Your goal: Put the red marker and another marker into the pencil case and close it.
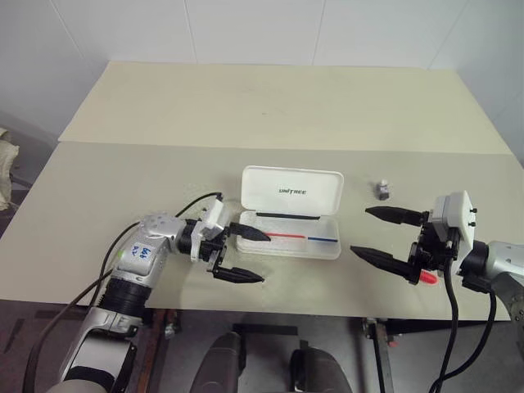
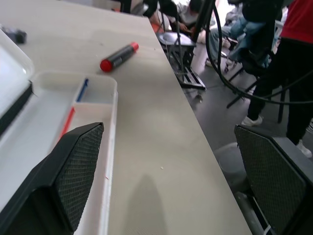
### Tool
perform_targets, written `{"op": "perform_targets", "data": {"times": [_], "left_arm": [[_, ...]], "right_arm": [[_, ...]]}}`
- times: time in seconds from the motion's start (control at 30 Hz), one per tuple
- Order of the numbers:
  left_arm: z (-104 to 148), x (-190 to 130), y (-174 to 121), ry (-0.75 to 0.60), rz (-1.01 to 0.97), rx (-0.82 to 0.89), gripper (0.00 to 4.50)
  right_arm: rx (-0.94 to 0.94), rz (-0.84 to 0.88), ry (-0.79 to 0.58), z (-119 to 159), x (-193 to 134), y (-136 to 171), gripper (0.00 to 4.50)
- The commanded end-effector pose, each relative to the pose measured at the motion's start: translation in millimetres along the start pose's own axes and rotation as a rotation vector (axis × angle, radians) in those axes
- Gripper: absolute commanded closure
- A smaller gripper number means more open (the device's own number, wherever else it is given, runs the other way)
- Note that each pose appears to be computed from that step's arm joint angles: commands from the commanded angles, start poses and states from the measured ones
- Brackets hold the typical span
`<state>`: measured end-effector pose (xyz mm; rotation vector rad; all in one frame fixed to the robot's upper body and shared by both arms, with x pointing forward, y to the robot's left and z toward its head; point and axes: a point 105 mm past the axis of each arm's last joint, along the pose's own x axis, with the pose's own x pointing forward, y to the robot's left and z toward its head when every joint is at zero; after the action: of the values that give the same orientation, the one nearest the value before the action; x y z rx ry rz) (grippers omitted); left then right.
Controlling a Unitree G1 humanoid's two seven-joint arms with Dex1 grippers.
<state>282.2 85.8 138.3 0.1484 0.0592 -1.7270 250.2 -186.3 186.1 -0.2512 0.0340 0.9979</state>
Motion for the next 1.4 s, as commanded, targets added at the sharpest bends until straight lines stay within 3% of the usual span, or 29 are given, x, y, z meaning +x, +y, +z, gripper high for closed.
{"op": "perform_targets", "data": {"times": [0.03, 0.53, 1.03, 1.13, 1.4], "left_arm": [[20, -4, -2, -0.061, -0.004, 0.048, 0.01], [59, -23, -18, -0.104, -0.045, 0.098, 0.01], [70, -60, -18, -0.007, 0.053, 0.158, 0.01], [73, -65, -16, 0.007, 0.071, 0.178, 0.0], [74, -69, -15, 0.022, 0.096, 0.199, 0.0]], "right_arm": [[-0.028, -0.04, -0.001, 6, -10, -3, 0.0], [0.052, -0.069, 0.234, -51, -61, -17, 0.0], [0.091, -0.071, 0.299, -109, -59, -35, 0.0], [0.096, -0.058, 0.301, -115, -58, -36, 0.63], [0.061, -0.045, 0.259, -112, -51, -34, 3.63]]}}
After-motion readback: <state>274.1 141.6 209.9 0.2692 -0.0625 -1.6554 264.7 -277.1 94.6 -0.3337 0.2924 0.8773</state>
